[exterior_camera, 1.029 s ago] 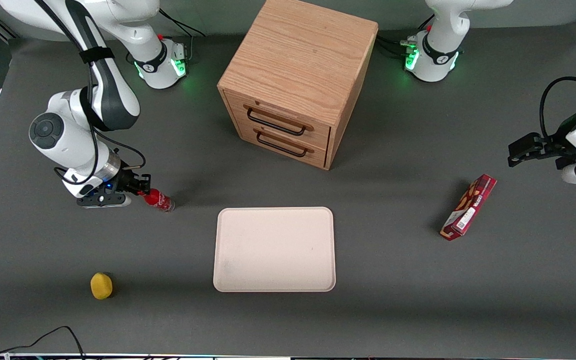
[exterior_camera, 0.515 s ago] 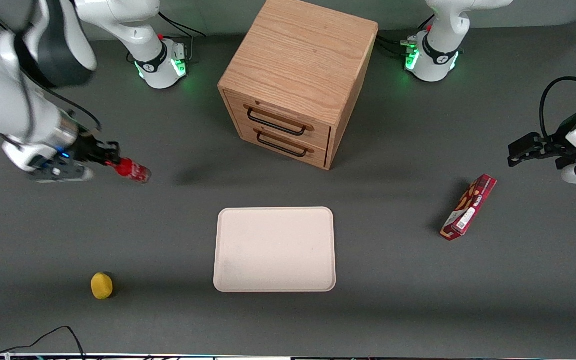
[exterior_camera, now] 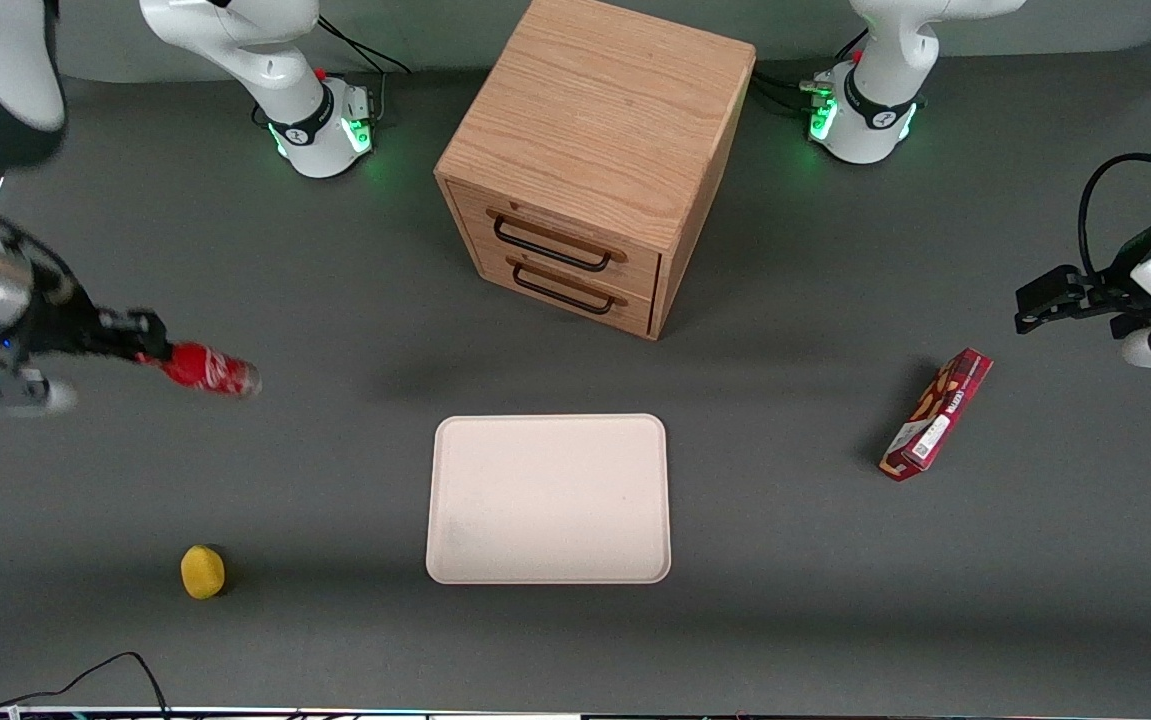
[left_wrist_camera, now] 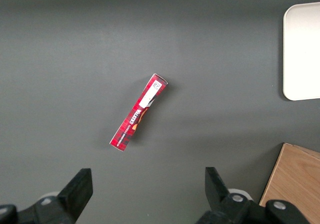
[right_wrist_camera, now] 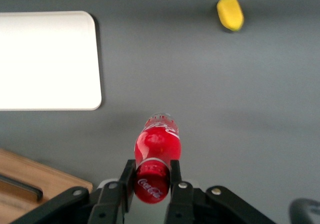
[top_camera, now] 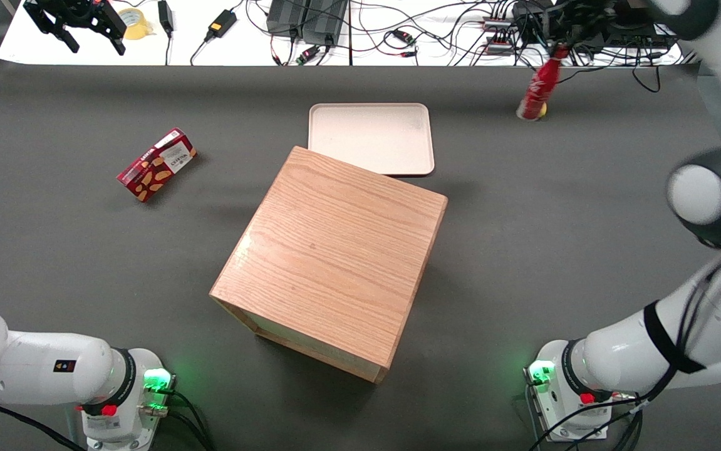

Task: Place coke bottle on tray
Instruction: 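Lift the bottle with the right gripper and swing it toward the tray, then lower the held bottle onto the tray's edge and open the right gripper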

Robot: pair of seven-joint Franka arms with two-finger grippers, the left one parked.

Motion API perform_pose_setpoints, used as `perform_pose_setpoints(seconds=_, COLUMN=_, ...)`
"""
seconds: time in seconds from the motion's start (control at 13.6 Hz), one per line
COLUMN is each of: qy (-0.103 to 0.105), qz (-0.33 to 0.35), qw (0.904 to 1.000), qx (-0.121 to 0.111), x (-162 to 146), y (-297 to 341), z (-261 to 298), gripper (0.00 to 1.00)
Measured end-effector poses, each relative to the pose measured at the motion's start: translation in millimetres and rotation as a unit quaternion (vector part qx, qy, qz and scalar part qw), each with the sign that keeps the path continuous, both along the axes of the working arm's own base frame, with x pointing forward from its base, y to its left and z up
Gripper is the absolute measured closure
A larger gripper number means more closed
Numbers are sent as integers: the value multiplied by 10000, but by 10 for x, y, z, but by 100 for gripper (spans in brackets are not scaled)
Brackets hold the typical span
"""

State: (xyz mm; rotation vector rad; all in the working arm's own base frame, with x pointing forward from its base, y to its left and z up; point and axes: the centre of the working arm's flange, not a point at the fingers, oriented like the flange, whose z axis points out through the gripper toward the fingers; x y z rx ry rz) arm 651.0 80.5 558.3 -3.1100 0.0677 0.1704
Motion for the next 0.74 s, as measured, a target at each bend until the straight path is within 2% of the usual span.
perform_pose_setpoints(seconds=0.07, qy=2, qz=-116, qw=9999, qx=-43, x=217, y=259, z=-277, gripper=69)
perform_pose_setpoints(seconds=0.15, qy=-121, qz=-257, qw=9995, qx=-102, x=402, y=605, z=-553, gripper=69)
perform_pose_setpoints(seconds=0.37, qy=-762, qz=-480, qw=9958, qx=-151, x=657, y=1636, z=-1234, gripper=69)
perform_pose_setpoints(seconds=0.51, qy=-1090, qz=-570, qw=9924, qx=-59, x=710, y=2050, z=-1577, gripper=69)
perform_pose_setpoints(seconds=0.59, qy=-1176, qz=-573, qw=9914, qx=-21, x=731, y=2165, z=-1733, gripper=69)
perform_pose_setpoints(seconds=0.74, qy=-1217, qz=-546, qw=9911, qx=-3, x=763, y=2234, z=-1927, gripper=69)
